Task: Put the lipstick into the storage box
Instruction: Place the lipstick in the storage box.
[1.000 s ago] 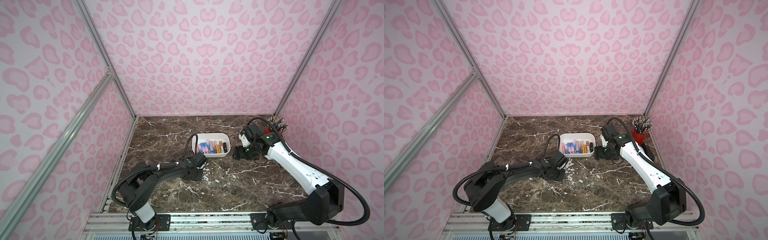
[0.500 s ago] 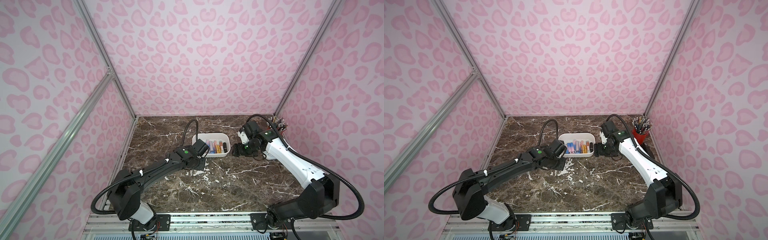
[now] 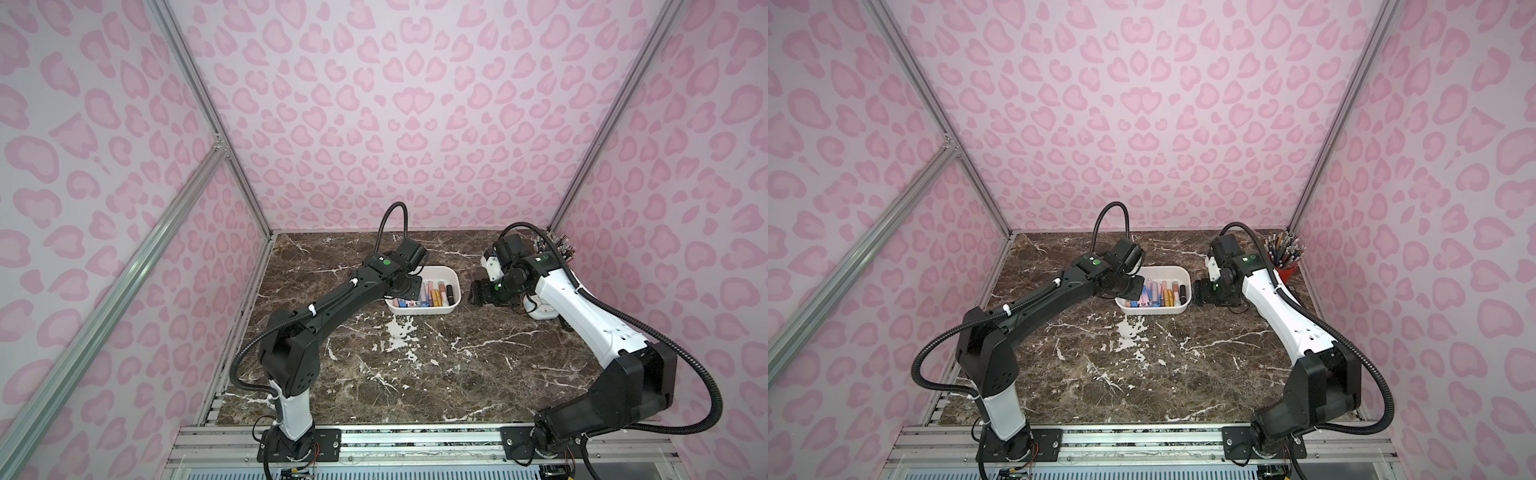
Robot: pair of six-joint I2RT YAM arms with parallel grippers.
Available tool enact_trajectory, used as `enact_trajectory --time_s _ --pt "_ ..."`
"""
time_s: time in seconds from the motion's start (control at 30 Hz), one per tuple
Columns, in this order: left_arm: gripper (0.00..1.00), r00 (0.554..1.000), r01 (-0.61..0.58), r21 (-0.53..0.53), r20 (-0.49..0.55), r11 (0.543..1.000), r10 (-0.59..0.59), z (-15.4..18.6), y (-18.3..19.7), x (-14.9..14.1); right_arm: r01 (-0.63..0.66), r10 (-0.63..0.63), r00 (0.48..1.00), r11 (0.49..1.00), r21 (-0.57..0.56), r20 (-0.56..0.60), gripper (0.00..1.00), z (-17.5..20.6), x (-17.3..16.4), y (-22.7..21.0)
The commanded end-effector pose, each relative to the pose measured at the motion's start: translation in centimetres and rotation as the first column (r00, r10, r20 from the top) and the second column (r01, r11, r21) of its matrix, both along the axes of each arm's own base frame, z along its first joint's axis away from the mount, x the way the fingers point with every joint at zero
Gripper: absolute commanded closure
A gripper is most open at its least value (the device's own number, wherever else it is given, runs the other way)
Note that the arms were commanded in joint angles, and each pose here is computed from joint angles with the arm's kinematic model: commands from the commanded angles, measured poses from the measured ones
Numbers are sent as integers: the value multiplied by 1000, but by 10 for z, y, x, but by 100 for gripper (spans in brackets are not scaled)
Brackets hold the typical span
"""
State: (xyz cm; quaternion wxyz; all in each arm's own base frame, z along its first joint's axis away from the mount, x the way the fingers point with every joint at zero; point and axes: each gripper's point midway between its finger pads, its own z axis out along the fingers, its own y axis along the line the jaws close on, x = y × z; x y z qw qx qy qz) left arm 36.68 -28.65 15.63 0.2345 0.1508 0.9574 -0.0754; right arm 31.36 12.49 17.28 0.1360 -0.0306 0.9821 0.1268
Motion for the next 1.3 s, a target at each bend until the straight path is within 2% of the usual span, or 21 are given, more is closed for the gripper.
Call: enact_trajectory --time_s 0.0,0.17,0.43,0.63,0.7,0.73,0.8,0.87,0.9,1.07,1.17,1.2,1.27 --pt "87 999 37 -26 -9 999 -38 -10 -10 11 0 0 1000 1000 0 -10 20 1 0 -2" --pt "87 998 41 -33 -48 999 -42 -37 -16 20 6 -6 1000 1000 -2 -17 20 0 3 -4" --pt "87 995 45 -35 -87 998 -47 -61 -18 25 3 -4 998 1000 -18 -57 21 -9 0 -8" --pt "82 993 47 -45 -109 998 -51 -71 -19 27 6 -7 998 1000 -13 -66 21 -11 3 -8" --pt "74 993 48 -47 -110 998 -53 -73 -19 28 3 -4 998 1000 -16 -67 21 -10 4 -8" --pt "66 992 49 -47 -112 998 -54 -73 -19 28 1 -3 998 1000 -16 -69 21 -10 4 -8" --pt "44 993 46 -47 -105 998 -51 -71 -19 30 -1 0 997 1000 -18 -73 21 -10 4 -9" --pt "28 994 47 -49 -95 998 -52 -66 -19 32 -4 3 997 1000 -16 -78 21 -12 4 -8" --pt "23 995 47 -50 -87 998 -52 -62 -19 32 -6 6 997 1000 -12 -76 21 -11 5 -8" --pt "20 1000 17 -27 -4 999 -17 -25 -6 38 -16 16 998 1000 6 -62 20 -8 9 -4" --pt "12 997 3 -87 80 996 4 11 5 39 -28 28 999 999 26 -36 19 -4 12 -1" --pt "0 995 3 -124 102 992 9 22 10 39 -38 39 999 999 37 -27 19 -4 12 1" --pt "2 988 -11 -171 150 985 37 41 23 41 -51 51 999 997 52 -2 17 -3 14 4"
